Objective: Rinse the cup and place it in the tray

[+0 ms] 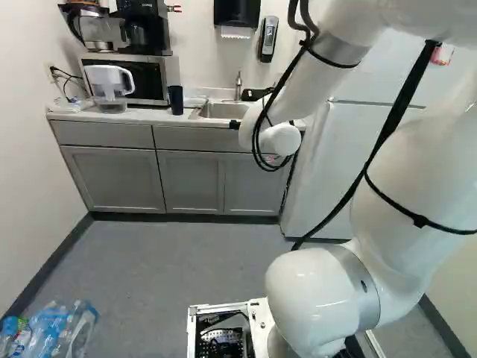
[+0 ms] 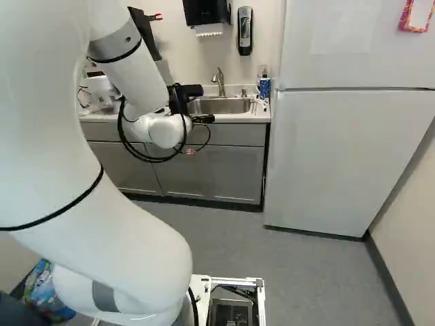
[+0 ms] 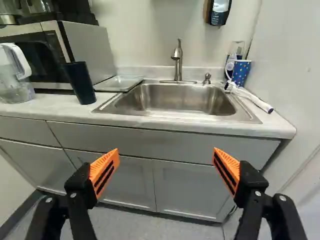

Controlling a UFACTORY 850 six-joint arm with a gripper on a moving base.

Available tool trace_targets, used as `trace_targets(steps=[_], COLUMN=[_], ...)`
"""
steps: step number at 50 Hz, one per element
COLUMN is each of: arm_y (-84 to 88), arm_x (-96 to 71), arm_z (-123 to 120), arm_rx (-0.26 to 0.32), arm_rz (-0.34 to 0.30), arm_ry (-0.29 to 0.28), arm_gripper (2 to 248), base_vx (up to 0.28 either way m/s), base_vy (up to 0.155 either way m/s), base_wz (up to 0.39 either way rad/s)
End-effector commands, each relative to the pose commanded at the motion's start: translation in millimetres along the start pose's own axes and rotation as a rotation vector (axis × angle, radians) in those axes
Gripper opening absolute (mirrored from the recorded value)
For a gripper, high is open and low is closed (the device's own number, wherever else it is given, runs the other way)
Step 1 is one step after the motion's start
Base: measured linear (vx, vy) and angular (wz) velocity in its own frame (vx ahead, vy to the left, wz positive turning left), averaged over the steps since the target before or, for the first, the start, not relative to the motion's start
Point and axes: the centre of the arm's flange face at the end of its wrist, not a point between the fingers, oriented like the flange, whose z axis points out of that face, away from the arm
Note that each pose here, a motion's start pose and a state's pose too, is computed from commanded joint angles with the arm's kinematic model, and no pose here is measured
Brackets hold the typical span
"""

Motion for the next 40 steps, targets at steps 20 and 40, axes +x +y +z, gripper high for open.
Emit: trace_targets(steps=[20, 40], arm_y=[0.0, 0.5], arm_x=[18.8, 36.9], arm_z=[12, 20], arm_rx=[0.000, -0.001], arm_rz=[0.000, 0.000], arm_ry=[-0.017, -0.035], arm_gripper=[247, 247], base_vx=[0.000, 0.000], base_vy=[0.000, 0.000], base_wz=[0.000, 0.000])
